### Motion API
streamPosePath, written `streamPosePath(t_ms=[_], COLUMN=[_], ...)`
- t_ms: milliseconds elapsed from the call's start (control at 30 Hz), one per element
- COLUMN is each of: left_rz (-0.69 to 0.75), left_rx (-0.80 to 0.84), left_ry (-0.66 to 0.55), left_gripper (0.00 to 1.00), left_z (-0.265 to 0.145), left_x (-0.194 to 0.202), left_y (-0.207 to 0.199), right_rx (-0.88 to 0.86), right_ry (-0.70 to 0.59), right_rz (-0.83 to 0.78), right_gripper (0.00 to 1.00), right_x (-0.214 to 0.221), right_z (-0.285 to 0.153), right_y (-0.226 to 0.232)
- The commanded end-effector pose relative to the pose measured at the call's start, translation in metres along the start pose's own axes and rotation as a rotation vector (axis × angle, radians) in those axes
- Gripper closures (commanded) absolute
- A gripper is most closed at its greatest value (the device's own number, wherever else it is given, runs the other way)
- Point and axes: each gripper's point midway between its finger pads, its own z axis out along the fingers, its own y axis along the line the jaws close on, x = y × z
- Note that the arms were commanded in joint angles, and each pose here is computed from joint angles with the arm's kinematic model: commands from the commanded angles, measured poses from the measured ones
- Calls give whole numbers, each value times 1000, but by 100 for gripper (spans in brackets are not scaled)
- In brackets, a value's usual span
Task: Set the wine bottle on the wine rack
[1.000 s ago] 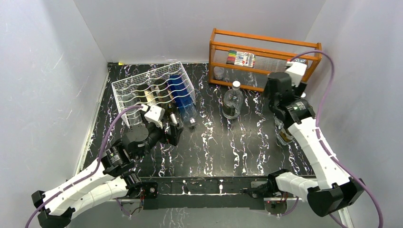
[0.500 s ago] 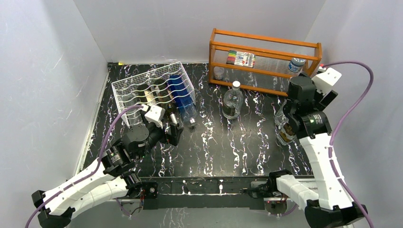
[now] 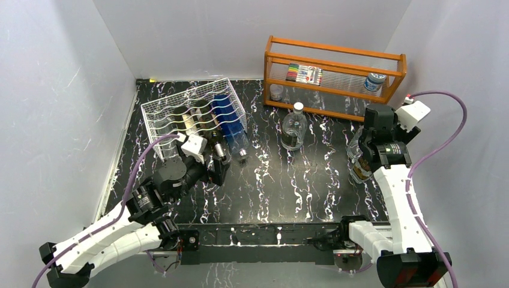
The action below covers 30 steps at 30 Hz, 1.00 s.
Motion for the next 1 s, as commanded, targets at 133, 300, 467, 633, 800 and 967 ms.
streamPosePath(t_ms=[133, 300, 467, 633, 800, 967], left_rz=[-15, -10, -4, -4, -5, 8], left_rx=[-16, -12, -8, -3, 9, 56], left_ry=[-16, -9, 5, 8, 14, 28], left_gripper=[2, 2, 2, 2, 2, 2], left_z=[-2, 3, 7, 9, 14, 20], left_x=[1, 0, 0, 1, 1, 4], left_y=[4, 1, -2, -4, -8, -19], right_rx=[-14, -56, -116, -249, -423, -661], right_ry=[33, 48, 42, 72, 139, 253], right_rz=[45, 26, 20, 8, -38, -88], right_gripper=[57, 66, 85, 100, 100, 100], right_x=[15, 21, 12, 2, 9, 31], right_z=[3, 0, -6, -20, -36, -61], right_y=[0, 4, 9, 27, 53, 85])
